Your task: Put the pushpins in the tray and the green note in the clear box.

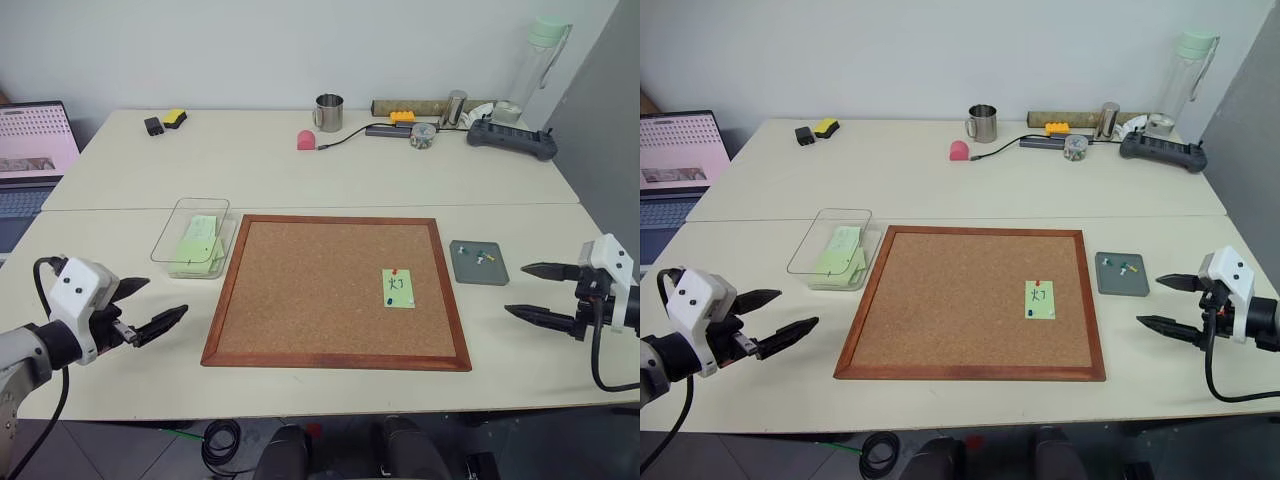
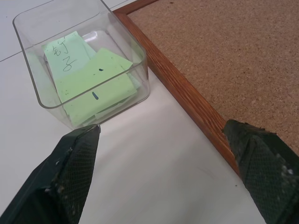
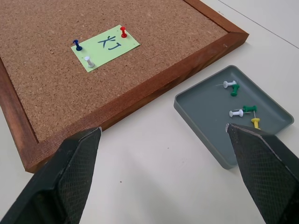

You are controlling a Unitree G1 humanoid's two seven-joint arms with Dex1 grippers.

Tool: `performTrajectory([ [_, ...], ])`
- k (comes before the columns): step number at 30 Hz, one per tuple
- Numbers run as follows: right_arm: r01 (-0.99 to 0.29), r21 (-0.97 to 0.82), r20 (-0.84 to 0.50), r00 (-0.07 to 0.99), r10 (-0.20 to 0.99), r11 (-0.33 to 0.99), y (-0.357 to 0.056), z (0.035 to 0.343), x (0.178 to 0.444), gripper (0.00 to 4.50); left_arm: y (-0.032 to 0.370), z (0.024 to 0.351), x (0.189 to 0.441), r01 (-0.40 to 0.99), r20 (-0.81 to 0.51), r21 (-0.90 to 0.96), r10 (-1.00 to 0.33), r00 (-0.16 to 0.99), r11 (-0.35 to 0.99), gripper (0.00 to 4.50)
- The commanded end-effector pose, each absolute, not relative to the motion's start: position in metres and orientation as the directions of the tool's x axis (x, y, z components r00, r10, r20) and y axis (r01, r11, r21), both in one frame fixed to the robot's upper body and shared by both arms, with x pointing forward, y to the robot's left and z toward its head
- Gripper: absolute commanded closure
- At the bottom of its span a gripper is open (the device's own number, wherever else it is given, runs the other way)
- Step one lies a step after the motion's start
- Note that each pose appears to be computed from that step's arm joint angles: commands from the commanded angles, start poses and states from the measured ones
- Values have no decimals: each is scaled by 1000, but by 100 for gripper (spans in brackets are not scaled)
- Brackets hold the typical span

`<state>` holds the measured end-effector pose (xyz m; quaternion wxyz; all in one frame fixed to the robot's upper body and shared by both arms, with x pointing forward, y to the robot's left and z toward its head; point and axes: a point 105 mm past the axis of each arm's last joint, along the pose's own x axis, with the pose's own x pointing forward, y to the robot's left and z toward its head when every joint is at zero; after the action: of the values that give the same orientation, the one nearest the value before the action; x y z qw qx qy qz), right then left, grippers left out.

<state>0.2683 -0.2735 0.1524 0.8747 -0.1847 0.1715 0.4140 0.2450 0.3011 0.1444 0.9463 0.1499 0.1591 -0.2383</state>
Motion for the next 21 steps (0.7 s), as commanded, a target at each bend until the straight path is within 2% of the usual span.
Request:
performTrajectory([
  [1, -786, -223, -430, 611, 665, 577, -271, 163, 270, 0, 293, 158, 245, 526, -323, 234, -445, 835, 818, 48],
  [10, -791, -226, -423, 605, 675, 568, -267, 165, 269, 0, 269, 172, 248, 611, -292, 241, -544, 787, 754, 238],
  [18, -812, -242, -390, 583, 713, 532, -248, 175, 267, 0, 209, 185, 254, 758, -250, 233, -715, 653, 610, 386],
  [21, -829, -238, -359, 559, 747, 506, -230, 179, 267, 0, 179, 182, 257, 823, -230, 201, -791, 567, 532, 448],
])
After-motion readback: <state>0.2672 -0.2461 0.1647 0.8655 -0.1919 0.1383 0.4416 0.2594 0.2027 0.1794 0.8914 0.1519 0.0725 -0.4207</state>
